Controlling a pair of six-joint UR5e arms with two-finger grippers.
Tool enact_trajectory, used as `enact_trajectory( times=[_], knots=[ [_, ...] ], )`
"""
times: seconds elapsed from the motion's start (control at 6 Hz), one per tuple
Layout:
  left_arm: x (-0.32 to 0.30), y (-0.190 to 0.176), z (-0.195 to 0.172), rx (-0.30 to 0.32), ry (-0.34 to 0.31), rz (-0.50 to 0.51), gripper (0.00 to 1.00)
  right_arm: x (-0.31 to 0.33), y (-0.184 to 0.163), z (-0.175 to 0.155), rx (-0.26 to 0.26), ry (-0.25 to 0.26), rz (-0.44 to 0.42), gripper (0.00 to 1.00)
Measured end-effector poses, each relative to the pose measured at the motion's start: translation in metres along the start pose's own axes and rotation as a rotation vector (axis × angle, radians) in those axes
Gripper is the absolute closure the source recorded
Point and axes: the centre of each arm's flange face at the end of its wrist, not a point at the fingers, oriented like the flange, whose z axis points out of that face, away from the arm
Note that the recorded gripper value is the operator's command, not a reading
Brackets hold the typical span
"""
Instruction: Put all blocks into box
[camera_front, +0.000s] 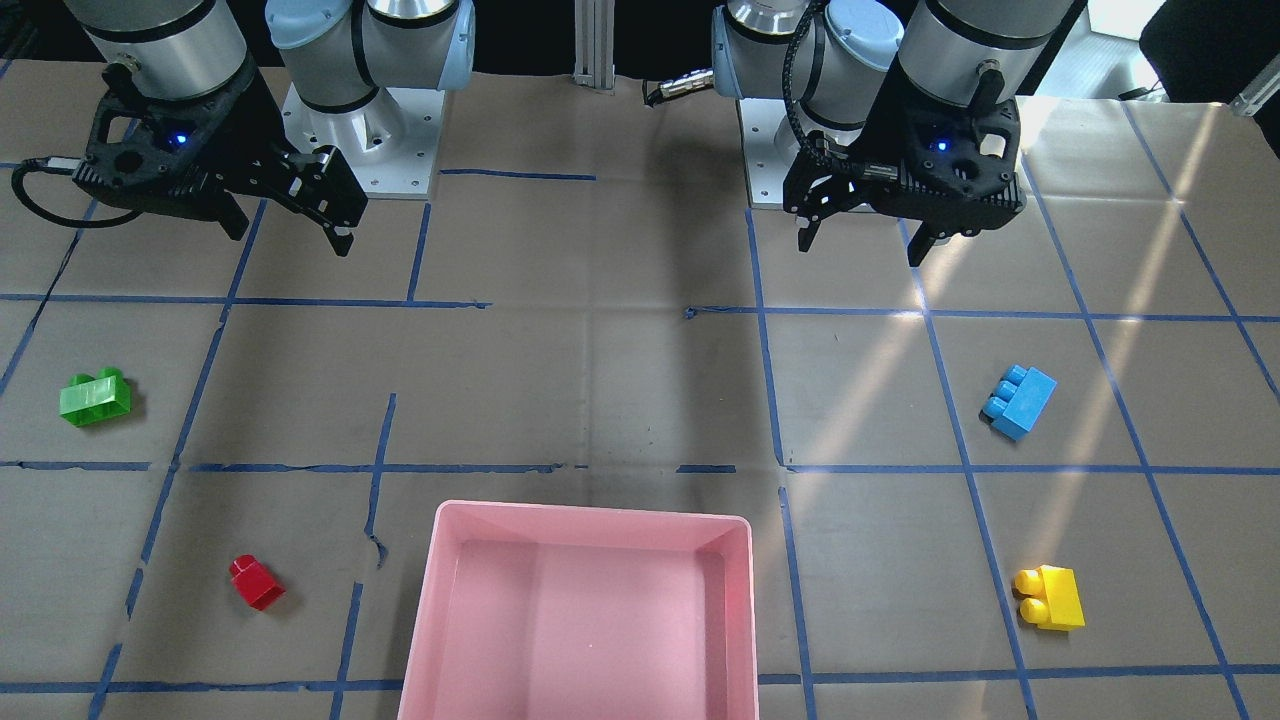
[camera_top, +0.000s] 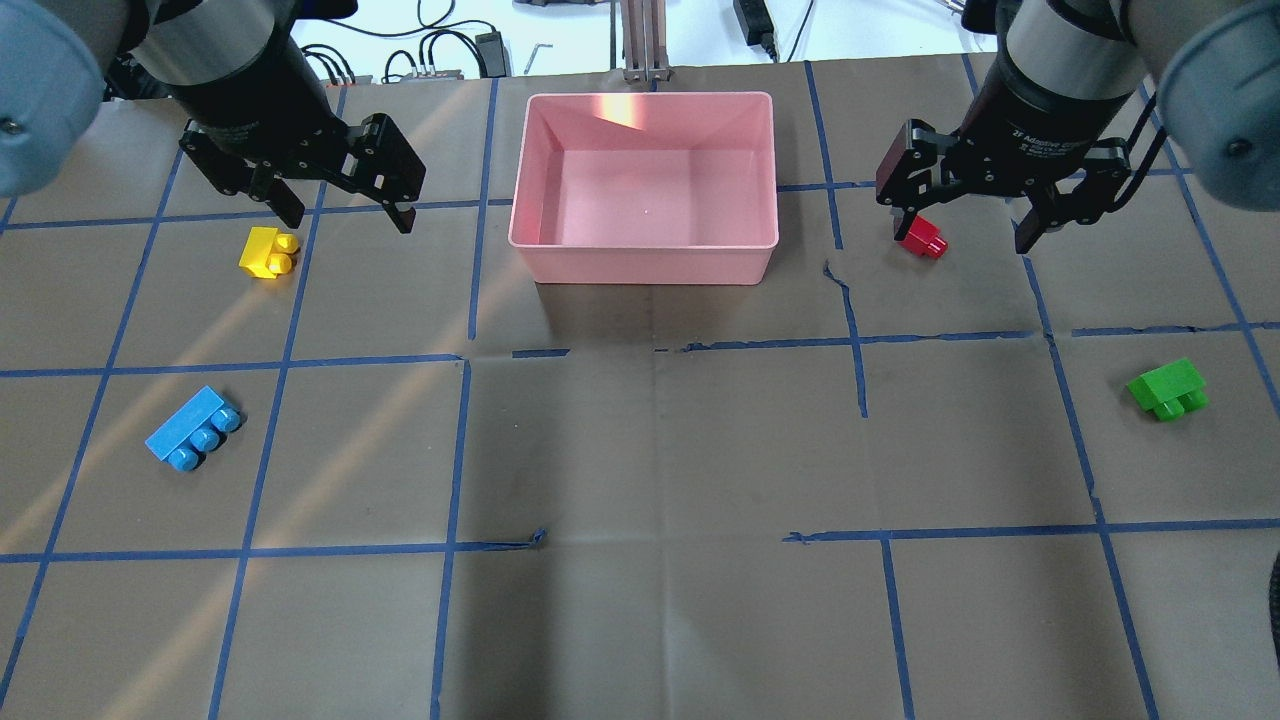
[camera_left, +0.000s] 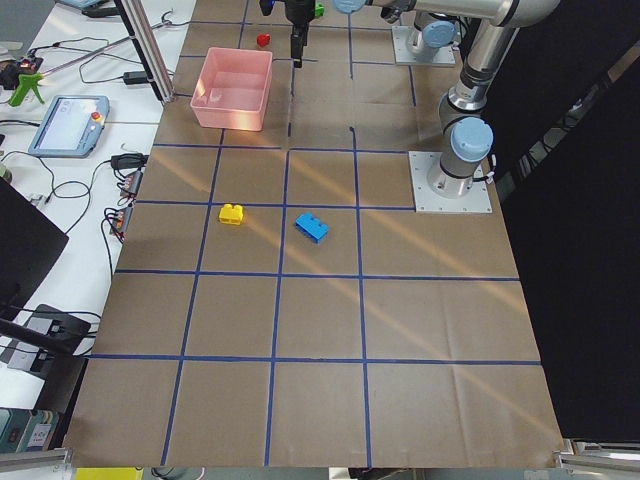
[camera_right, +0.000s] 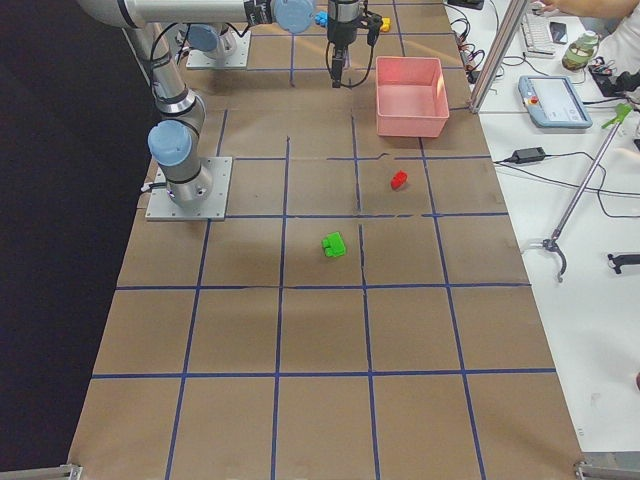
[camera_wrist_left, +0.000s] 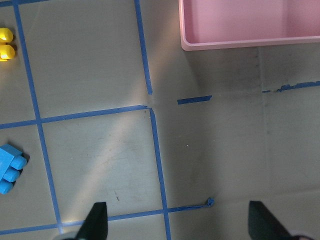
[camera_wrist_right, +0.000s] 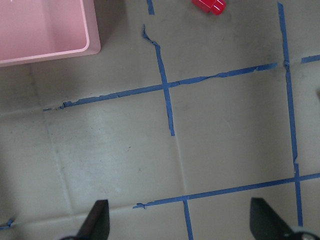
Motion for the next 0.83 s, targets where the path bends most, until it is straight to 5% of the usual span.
enact_trajectory(
  times=[0.83],
  knots=[
    [-0.0032, 0.0021, -0.0004, -0.005, -0.009, -0.003, 0.01, -0.0003, 0.0018, -0.0029, 0.004, -0.006, -0.029, 0.0]
  ],
)
